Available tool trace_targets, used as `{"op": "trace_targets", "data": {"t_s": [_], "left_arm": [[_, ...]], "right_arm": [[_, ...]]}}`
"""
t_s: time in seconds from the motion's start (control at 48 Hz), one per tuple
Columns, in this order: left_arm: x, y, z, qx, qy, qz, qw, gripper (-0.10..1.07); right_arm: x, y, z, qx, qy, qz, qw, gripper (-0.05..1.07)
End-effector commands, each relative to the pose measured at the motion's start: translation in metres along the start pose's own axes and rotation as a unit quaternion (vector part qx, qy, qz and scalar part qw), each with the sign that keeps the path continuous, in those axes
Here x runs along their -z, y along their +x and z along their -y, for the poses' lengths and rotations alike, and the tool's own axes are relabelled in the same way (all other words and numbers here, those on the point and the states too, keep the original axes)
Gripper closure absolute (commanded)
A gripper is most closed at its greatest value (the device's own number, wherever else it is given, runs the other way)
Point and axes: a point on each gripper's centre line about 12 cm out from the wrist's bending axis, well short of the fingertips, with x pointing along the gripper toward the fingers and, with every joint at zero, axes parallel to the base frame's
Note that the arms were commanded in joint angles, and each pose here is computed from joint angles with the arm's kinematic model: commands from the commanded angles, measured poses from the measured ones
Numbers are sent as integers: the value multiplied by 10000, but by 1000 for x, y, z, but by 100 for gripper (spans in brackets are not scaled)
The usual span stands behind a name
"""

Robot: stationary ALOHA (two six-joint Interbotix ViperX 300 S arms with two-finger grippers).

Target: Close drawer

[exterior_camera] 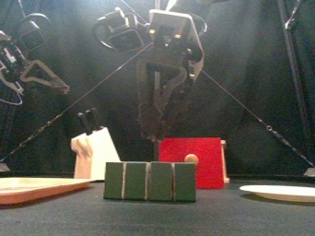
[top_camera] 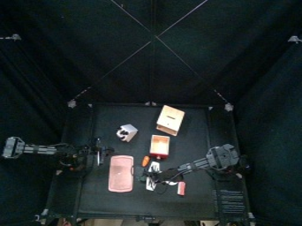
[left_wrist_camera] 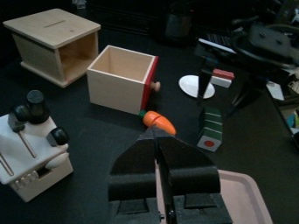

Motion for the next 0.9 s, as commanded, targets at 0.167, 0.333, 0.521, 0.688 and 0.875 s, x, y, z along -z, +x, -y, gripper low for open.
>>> {"op": "trace_targets", "data": {"t_s": [0.167, 0.333, 0.521, 0.688, 0.875], "left_arm": [[-15, 2, 1, -22, -1, 258, 9997, 72], [-22, 2, 0, -53, 2, 444, 9990, 72], [-29, 1, -1, -98, -15, 681, 9976, 72], [-39, 2, 0, -105, -36, 839, 9964, 72], [-39, 2, 0, -105, -43, 831, 9965, 72]], "right_arm": [[1, -51, 39, -621, 1099, 1332, 9830, 10], [15, -55, 56, -584, 1481, 1522, 9754, 10], [24, -57, 63, -445, 1825, 1553, 9698, 10], [27, -61, 74, -71, 3134, 1320, 9404, 10], [27, -66, 75, 376, 4178, 1386, 8971, 10]]}}
